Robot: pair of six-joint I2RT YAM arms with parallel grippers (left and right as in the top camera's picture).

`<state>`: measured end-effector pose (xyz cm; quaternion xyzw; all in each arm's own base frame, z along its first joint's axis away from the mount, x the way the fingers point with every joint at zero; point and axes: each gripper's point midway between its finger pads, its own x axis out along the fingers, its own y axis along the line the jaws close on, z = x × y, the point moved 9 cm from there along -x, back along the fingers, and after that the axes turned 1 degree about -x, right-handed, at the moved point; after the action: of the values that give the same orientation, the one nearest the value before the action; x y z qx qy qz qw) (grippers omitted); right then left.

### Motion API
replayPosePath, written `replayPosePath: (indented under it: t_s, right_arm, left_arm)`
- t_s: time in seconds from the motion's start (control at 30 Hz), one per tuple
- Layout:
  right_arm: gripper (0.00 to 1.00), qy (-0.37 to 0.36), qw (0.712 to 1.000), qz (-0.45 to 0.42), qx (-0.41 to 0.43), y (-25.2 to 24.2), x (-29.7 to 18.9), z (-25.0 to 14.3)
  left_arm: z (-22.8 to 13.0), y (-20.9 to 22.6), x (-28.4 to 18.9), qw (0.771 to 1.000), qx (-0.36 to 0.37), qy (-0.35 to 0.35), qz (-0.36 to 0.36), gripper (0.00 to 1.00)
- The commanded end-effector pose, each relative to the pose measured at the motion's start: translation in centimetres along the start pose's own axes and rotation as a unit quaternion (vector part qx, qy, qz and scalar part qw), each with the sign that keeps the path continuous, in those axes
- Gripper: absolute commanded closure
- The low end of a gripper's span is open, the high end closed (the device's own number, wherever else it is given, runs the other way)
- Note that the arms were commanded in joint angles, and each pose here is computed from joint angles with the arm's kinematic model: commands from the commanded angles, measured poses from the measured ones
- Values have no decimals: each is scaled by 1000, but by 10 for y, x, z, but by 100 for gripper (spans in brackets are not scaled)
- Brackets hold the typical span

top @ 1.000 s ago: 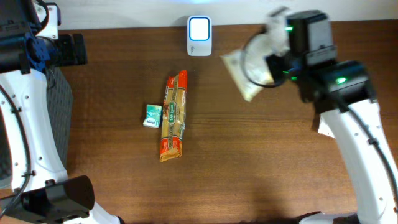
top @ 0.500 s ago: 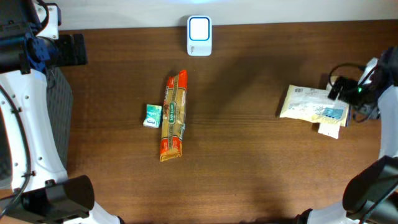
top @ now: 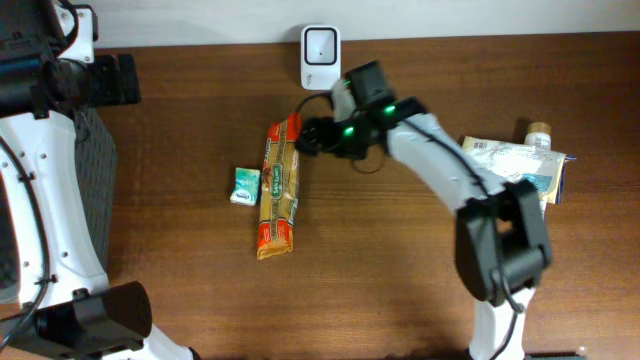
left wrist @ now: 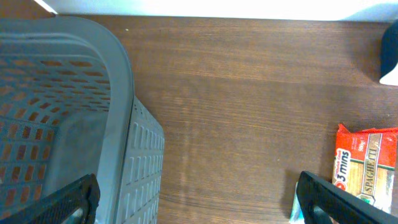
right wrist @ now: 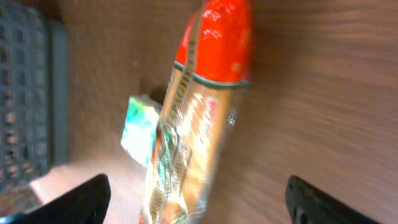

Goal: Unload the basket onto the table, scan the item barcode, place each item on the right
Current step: 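Reach the right gripper to the orange spaghetti pack and grasp it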

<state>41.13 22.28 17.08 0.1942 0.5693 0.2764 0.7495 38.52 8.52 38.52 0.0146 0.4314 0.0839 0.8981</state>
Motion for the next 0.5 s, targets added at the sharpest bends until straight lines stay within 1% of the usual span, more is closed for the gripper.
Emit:
replayPosePath:
  t_s: [0.0,0.03,0.07,0.17,0.27,0.33,0.37,0.4,0.47]
  right_arm:
    - [17,20,999,-27,23,7,58,-19]
    - [19,27,998,-46,24,3,73,-26]
    - [21,30,998,-47,23,2,79,-28]
    - [24,25,999,-41,15,6,84,-28]
    - [26,33,999,-36,-4,15,104,-38]
    - [30,46,998,-37,-9,16,117,-47]
    - [33,51,998,-38,-8,15,120,-50]
    - [41,55,998,-39,-10,16,123,-53]
    - [53,60,997,-41,-10,17,124,-56]
  left_arm:
    - [3,4,-12,1000,3,-17,4,1]
    - [3,4,-12,1000,3,-17,5,1]
    - [3,4,-12,1000,3,-17,4,1]
    - [3,4,-12,1000,3,-17,4,1]
    - [3,4,-12,1000,3,-17,5,1]
    - [3,4,-12,1000,3,-17,4,1]
    - [3,4,-12,1000,3,-17,4,1]
    - [3,4,-12,1000,3,-17,4,1]
    - [3,4,-12,1000,3,-17,4,1]
